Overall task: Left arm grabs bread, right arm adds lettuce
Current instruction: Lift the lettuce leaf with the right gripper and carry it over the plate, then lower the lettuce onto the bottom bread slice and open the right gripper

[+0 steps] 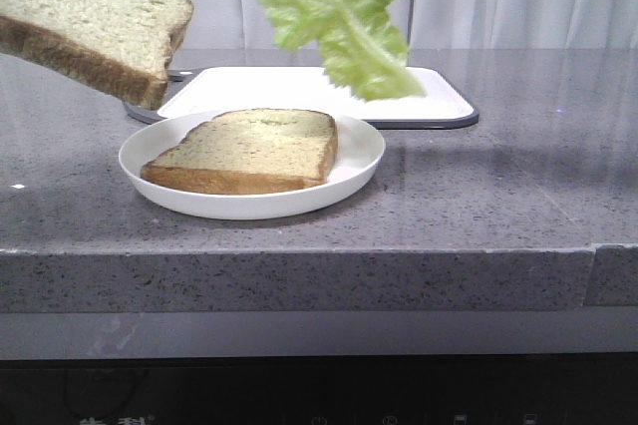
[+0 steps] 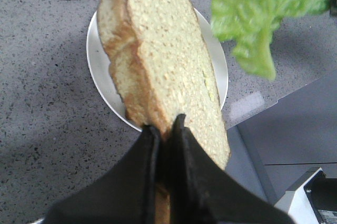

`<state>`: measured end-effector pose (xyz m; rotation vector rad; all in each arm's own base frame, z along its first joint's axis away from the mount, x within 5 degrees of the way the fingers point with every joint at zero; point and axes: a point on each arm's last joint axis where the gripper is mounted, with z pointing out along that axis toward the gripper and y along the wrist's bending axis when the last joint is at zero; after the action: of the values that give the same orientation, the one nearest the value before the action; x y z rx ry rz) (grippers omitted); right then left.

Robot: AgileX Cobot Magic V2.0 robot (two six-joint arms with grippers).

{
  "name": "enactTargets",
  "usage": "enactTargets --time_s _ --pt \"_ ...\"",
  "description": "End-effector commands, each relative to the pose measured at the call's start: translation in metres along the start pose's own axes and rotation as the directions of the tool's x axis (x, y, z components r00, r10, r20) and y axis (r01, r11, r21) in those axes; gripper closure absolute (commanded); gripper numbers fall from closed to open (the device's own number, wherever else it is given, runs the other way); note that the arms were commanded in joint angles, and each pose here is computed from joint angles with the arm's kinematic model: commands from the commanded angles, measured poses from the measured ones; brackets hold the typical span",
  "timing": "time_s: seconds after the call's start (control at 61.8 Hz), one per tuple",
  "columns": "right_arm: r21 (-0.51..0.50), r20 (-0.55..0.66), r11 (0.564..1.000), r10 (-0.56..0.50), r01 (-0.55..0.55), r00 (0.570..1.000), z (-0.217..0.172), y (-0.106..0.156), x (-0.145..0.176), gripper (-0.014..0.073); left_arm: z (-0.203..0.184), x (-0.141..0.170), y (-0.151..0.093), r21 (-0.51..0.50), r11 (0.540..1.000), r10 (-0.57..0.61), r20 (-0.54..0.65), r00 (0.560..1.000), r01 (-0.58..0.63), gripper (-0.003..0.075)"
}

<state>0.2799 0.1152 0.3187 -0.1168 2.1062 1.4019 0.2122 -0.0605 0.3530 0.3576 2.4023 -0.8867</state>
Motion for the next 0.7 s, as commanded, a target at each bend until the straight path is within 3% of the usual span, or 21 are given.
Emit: enactTargets --time_s 0.0,0.178,0.486,0.68 --pt "-0.132 0.046 0.99 0.05 -0.044 0.998 -0.001 0.02 0.006 0.0652 -0.01 -0.007 -0.012 0.042 0.999 0.002 0.085 0.996 -0.006 0.0741" --pt "-0.139 0.071 0.975 0.186 -0.175 0.98 0.014 0.007 0.021 0.0652 -0.01 -0.007 -0.012 0.042 0.999 0.002 0.085 0.996 -0.006 0.0741" --pt "-0.148 0.017 0.936 0.324 -0.318 0.946 0.043 -0.016 0.029 0.0652 -0.01 -0.007 -0.012 0.042 0.999 0.002 0.085 0.996 -0.006 0.0741" --pt "-0.211 -0.068 0.913 0.342 -0.348 0.937 0.051 -0.02 0.033 0.0652 -0.01 -0.007 -0.012 0.042 0.999 0.002 0.085 0.996 -0.006 0.0741"
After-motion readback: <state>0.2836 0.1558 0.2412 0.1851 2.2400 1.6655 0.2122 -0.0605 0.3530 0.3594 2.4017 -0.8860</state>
